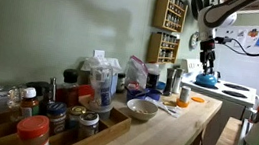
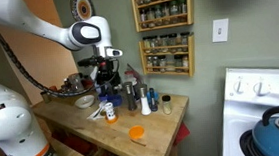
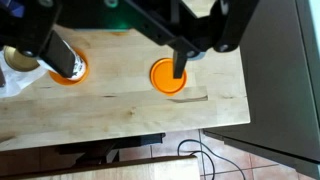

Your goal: Remove the whisk from the blue bowl on the right and put it in the blue bowl on the left

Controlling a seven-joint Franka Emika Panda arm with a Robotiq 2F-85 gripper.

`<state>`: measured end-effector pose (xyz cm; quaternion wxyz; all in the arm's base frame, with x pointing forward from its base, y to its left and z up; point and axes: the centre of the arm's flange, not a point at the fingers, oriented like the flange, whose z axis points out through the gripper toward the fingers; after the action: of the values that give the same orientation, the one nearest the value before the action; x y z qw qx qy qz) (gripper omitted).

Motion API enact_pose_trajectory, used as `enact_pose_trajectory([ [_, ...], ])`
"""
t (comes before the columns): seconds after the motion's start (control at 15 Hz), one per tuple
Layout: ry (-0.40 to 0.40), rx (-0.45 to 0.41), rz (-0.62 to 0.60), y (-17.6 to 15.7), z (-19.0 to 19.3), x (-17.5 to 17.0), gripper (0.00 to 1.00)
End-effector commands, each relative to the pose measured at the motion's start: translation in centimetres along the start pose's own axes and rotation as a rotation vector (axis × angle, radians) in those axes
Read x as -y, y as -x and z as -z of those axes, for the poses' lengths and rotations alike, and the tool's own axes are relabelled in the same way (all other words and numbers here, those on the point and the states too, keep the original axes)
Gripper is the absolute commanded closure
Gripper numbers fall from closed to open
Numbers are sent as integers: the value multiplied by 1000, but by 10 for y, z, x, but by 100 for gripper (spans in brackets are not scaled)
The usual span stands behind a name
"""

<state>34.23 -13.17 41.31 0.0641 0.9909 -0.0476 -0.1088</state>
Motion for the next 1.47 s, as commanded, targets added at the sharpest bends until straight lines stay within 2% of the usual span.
enact_pose_trajectory([
  [0.0,0,0,0,0,0,0,0],
  [0.33,0,0,0,0,0,0,0],
  [0.4,-8,-22,27,0,1,8,0],
  [0.73,-12,-181,174,3,27,83,0],
  [1.07,-128,-275,293,9,33,188,0],
  [1.13,-166,-306,287,-1,23,206,0],
  [1.27,-182,-413,243,-21,7,226,0],
  [1.4,-139,-489,214,-45,-9,232,0],
])
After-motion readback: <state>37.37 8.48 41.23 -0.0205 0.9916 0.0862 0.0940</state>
